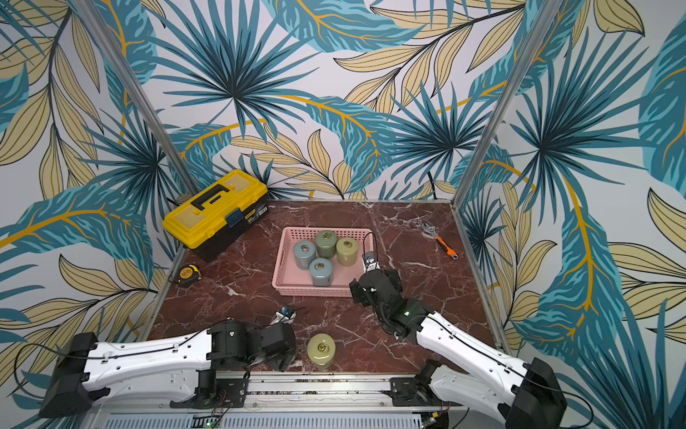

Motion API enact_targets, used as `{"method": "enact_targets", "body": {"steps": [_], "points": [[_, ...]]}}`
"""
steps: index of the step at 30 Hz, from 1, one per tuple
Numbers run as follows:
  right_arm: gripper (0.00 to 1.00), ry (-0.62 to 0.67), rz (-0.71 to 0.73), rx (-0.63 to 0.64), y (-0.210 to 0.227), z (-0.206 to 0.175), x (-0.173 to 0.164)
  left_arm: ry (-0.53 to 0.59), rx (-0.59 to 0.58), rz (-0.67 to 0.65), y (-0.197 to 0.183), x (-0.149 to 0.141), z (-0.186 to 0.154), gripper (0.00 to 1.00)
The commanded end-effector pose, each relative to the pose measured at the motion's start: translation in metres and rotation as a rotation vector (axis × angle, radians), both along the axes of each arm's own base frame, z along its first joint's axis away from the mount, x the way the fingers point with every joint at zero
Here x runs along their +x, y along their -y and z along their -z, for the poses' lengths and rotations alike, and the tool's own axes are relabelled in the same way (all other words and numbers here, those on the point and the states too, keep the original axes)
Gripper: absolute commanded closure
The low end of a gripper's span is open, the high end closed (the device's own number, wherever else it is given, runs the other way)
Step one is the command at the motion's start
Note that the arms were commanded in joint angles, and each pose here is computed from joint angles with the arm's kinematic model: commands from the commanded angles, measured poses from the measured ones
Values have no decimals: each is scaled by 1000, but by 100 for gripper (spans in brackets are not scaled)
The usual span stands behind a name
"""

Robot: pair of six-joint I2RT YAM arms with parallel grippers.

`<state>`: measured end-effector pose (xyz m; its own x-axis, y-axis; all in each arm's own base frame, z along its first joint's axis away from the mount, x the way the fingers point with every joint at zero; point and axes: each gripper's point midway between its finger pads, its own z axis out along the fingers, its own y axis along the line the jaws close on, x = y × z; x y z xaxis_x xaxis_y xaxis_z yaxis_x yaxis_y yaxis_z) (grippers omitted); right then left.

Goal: Take the tea canister out of the basket
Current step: Place the tea canister at the center of the board.

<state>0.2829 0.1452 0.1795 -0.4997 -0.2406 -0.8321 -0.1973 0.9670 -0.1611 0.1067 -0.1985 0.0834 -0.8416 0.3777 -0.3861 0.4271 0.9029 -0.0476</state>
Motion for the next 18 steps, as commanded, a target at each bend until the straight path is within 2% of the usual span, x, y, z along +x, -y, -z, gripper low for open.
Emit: {"method": "enact_targets", "body": {"steps": [1, 12, 18], "points": [[1, -1, 18, -10, 4, 6, 0, 48, -33, -19, 8, 7, -4, 52], [1, -2, 20, -8, 4, 7, 0, 26, -6, -12, 9, 2, 6, 50], [1, -2, 20, -8, 4, 7, 0, 18, 5, -12, 10, 1, 9, 42]]}}
